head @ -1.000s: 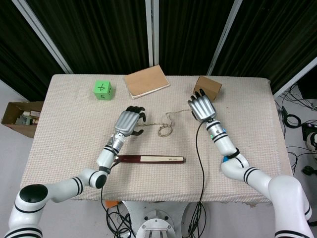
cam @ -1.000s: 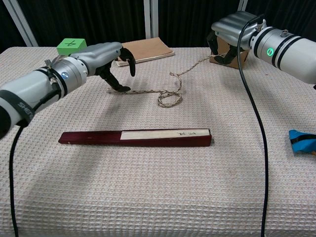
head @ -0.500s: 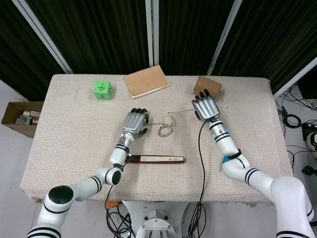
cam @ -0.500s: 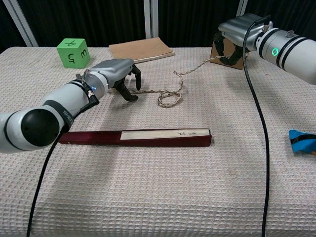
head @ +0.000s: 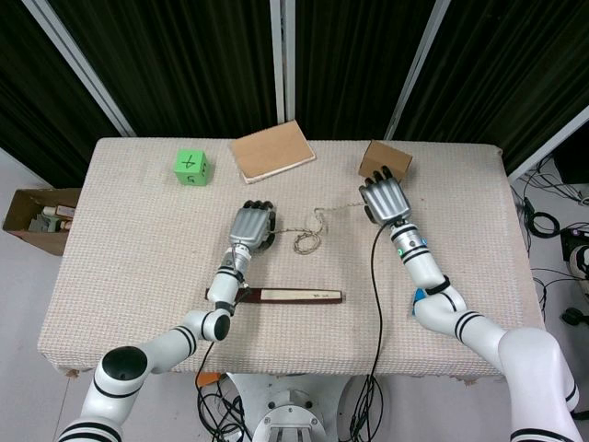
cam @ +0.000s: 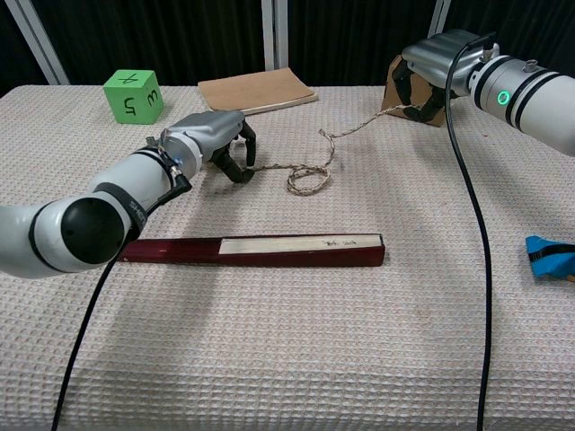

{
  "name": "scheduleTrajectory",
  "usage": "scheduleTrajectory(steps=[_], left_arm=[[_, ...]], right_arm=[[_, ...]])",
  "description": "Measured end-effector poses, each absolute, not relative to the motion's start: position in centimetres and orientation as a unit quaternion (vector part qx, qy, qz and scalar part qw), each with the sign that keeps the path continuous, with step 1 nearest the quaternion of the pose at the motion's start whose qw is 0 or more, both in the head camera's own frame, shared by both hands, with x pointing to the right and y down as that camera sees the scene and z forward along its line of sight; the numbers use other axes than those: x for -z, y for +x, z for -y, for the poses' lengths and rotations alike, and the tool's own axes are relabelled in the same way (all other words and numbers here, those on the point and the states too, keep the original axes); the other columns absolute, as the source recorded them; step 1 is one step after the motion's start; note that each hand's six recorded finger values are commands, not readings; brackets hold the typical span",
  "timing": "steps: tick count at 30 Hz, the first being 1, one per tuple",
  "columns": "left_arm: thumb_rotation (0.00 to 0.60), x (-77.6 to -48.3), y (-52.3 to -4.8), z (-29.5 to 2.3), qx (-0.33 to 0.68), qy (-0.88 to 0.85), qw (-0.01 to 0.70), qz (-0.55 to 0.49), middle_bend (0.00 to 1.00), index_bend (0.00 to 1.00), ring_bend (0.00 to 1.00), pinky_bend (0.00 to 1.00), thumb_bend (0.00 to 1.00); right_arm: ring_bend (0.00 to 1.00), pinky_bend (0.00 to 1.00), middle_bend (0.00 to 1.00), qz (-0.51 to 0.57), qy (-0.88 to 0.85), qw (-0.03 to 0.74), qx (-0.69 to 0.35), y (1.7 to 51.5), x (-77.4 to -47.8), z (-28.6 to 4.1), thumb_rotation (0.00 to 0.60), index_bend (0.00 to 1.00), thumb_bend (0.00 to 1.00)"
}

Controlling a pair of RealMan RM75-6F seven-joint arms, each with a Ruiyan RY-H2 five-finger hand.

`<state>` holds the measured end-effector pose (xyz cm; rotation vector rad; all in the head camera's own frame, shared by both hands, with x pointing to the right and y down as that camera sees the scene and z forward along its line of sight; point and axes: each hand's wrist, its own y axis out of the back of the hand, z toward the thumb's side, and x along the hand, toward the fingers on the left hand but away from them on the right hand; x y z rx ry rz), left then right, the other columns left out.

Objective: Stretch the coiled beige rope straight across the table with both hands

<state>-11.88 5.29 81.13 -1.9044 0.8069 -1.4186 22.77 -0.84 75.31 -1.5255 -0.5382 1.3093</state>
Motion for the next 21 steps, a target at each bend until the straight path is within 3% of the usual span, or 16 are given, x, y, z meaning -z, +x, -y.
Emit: scheduleTrajectory(steps=[11, 21], left_arm=[[0.6, -81.1, -12.5, -5.0, 0.54, -0.716, 0.305, -0.32, 0.24, 0.6, 0.16, 0.16, 0.45], [0.6, -78.6, -16.3, -4.8, 0.506, -0.723, 0.308, -0.356, 0.24, 0.61, 0.16, 0.17, 0.46]], right_arm=[[0.22, 0.2, 0.42, 0.227, -0.633, 0.506, -0.54, 23.1, -75.1, 0.9, 0.6, 0.71, 0.48], [0.23, 0.22, 0.48, 0.247, -0.637, 0.502, -0.531, 25.5, -72.9, -0.4, 0.6, 0.79, 0.48]])
